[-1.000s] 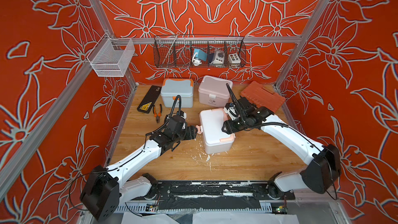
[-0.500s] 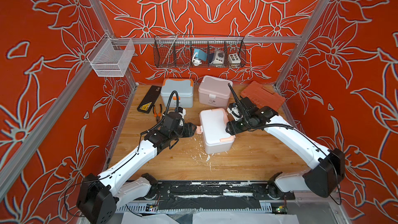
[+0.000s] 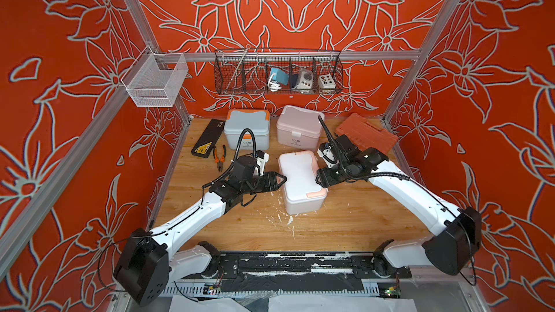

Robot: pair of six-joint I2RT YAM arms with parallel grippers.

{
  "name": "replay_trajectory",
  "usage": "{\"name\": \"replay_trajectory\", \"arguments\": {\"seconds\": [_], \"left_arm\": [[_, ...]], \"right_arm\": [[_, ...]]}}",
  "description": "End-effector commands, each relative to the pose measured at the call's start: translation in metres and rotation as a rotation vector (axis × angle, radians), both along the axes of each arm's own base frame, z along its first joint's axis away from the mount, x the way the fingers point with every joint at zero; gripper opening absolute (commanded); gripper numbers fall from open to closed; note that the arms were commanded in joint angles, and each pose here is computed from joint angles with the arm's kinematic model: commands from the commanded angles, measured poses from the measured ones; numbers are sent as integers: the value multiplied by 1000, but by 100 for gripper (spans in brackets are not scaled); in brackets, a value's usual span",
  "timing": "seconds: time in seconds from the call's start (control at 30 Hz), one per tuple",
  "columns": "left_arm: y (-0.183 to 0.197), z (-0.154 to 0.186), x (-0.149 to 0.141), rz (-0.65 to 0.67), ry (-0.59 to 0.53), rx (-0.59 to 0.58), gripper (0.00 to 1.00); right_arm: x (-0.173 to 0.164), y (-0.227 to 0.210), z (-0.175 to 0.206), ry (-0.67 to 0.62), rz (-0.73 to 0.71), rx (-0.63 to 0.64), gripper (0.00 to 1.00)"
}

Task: Open first aid kits and take out gauze
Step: Open the lid of the first aid kit.

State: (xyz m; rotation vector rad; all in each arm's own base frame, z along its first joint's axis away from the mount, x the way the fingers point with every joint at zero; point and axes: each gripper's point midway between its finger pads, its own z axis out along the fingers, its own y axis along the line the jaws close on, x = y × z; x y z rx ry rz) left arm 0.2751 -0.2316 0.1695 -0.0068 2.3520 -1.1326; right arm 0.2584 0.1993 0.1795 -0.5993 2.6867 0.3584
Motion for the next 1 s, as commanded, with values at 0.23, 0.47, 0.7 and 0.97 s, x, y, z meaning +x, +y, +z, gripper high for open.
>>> {"name": "replay_trajectory", "arguments": {"seconds": [0.23, 0.47, 0.7, 0.97], "left_arm": [[12, 12, 1, 16, -20, -66, 68], [2, 46, -2, -36, -22, -212, 82], [-13, 44, -1, -93, 46, -281, 84], [-18, 35, 4, -103, 74, -291, 82]], "right_arm": [[0, -6, 0, -10, -21, -21, 77], [10, -8, 11, -70, -75, 26, 89], [19, -15, 14, -122, -148, 39, 98], [14, -2, 6, -123, -56, 96, 94]]}}
